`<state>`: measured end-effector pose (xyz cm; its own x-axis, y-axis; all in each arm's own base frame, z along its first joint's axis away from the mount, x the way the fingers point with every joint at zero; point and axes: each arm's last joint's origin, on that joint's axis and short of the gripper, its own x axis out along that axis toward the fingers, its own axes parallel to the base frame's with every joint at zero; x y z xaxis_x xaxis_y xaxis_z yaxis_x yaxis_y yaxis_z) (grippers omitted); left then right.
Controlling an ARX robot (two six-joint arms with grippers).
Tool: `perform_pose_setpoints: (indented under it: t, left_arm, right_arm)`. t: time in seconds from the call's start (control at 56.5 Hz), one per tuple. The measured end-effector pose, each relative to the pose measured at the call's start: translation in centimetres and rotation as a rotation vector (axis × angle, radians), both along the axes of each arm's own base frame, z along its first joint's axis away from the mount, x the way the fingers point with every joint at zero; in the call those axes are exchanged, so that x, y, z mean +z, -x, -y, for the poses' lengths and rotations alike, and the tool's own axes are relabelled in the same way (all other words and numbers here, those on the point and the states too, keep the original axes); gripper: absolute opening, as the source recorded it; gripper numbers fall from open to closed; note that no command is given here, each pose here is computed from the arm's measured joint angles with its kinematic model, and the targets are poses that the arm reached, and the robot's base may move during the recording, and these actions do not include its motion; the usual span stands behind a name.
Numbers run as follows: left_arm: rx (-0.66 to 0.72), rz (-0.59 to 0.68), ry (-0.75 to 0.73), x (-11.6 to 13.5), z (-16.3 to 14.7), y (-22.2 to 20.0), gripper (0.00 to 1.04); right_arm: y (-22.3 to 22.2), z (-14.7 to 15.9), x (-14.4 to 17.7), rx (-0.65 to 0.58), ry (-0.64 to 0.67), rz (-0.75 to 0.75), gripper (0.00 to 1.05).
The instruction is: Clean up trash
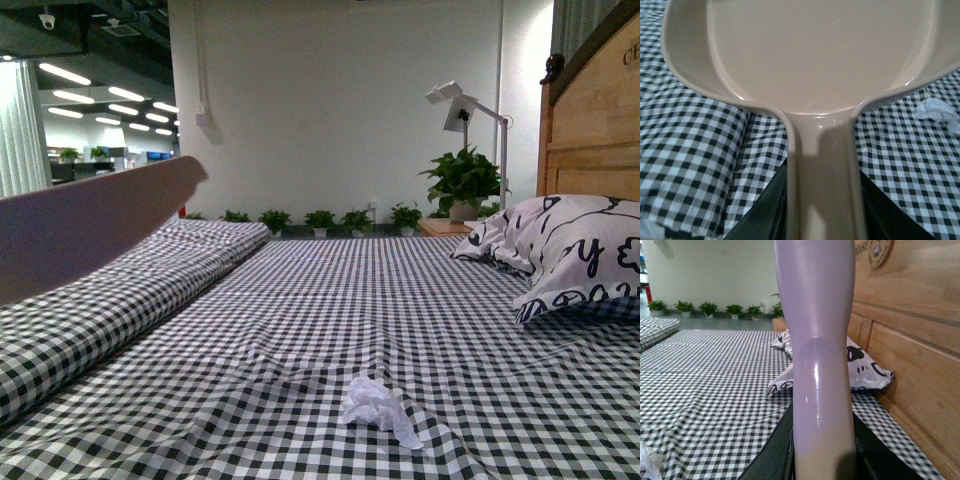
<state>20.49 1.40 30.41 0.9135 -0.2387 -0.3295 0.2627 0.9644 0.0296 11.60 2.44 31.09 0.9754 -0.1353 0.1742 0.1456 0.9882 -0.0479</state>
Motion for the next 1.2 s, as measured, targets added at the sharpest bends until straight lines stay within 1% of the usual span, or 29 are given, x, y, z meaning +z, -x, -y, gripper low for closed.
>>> perform_pose_setpoints:
  t: [0.159, 0.319, 0.478, 0.62, 0.85, 1.027, 1.205]
  left_arm:
    - [-0.203, -0.017, -0.129, -0.7, 0.2, -3.0, 0.27]
    - [-0.381, -0.063, -0.183, -2.0, 1.0, -4.6, 0.27]
    - [-0.562, -0.164, -0.242, -4.7, 1.6, -5.4, 0.27]
    - [-0.617, -0.199, -0.23, -5.4, 1.4, -5.9, 0.27]
    - [-0.691, -0.269, -0.252, -6.2, 0.8, -5.4, 0.27]
    - [-0.697, -0.252, -0.292, -6.7, 0.1, -5.8, 0.27]
    - [-0.706, -0.246, -0.299, -7.5, 0.0, -6.5, 0.27]
  right_arm:
    - [0.0, 0.0, 0.0, -0.01, -0.002, -0.002, 0.19]
    - [0.0, 0.0, 0.0, -0.007, -0.001, -0.001, 0.19]
    - [0.0, 0.0, 0.0, -0.009, -0.001, -0.002, 0.19]
    - [0.0, 0.0, 0.0, -0.007, -0.001, -0.002, 0.19]
    - [0.0, 0.0, 0.0, -0.007, -0.001, -0.002, 0.19]
    - [0.0, 0.0, 0.0, -0.008, -0.001, -0.002, 0.19]
    - [0.0, 0.0, 0.0, -0.007, -0.001, -0.002, 0.19]
